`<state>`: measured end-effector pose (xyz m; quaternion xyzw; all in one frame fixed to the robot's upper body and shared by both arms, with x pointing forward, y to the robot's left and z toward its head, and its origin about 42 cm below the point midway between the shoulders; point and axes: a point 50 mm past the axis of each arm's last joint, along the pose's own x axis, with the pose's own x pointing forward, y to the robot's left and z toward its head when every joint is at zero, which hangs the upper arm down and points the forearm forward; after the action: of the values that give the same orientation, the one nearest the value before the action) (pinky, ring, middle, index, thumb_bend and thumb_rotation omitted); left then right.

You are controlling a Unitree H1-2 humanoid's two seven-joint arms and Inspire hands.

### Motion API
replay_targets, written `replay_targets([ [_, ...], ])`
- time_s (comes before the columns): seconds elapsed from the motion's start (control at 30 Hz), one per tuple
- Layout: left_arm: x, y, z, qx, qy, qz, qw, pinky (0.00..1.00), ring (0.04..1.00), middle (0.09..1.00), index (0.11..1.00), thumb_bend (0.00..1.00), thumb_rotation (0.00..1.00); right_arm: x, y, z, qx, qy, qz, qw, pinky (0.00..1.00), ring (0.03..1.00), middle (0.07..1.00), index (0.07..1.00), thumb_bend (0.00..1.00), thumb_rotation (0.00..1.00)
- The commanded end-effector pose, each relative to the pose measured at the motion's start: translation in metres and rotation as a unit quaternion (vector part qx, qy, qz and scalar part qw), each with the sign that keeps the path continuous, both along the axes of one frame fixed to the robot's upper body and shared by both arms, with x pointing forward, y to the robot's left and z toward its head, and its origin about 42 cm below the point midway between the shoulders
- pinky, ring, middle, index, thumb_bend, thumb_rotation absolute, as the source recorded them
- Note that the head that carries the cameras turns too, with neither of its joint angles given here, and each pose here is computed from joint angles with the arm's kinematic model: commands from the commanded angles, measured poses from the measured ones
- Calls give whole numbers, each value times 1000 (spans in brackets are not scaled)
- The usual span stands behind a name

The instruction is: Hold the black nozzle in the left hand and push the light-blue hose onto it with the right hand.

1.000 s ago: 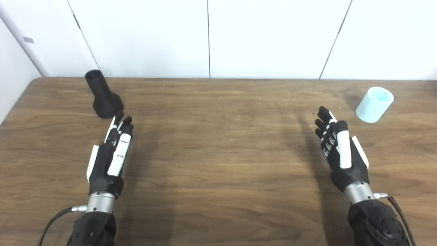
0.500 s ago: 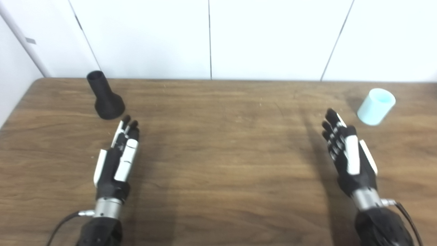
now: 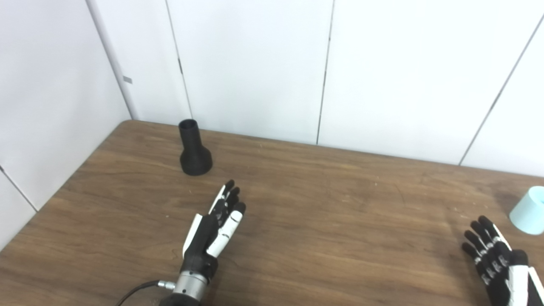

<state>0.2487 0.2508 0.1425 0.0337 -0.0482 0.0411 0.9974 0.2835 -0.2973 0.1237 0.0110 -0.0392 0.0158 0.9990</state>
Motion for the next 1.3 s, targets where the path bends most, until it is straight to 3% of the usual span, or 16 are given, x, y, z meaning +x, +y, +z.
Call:
replay_targets([
  [0.0, -1, -8, 4, -4, -27, 7, 1000, 982, 984, 970, 980, 382, 710, 3, -13, 3, 1, -16, -2, 1000, 932, 948, 952, 955, 593, 1000],
  [0.17, 0, -13, -1, -3, -25, 14, 1000, 960, 979, 966, 976, 390, 701, 4, -19, -2, 23, -20, 23, 999, 997, 999, 986, 979, 578, 1000],
  [0.73, 4, -12, -2, 9, -30, 16, 999, 965, 981, 965, 978, 396, 695, 9, -26, -10, 17, -25, 28, 999, 1000, 1000, 997, 992, 549, 1000],
  [0.83, 6, -4, 6, 22, -34, 25, 999, 986, 986, 964, 975, 448, 620, 10, -25, -11, 18, -25, 28, 999, 1000, 1000, 997, 993, 541, 1000],
  [1.07, 12, 19, 37, 81, -70, 87, 990, 937, 946, 937, 956, 671, 316, 13, -18, -13, 20, -27, 29, 999, 1000, 1000, 991, 986, 552, 1000],
  [1.27, 17, 36, 62, 91, -105, 120, 983, 950, 945, 927, 945, 729, 215, 16, -16, -15, 24, -24, 27, 999, 981, 1000, 981, 976, 574, 1000],
])
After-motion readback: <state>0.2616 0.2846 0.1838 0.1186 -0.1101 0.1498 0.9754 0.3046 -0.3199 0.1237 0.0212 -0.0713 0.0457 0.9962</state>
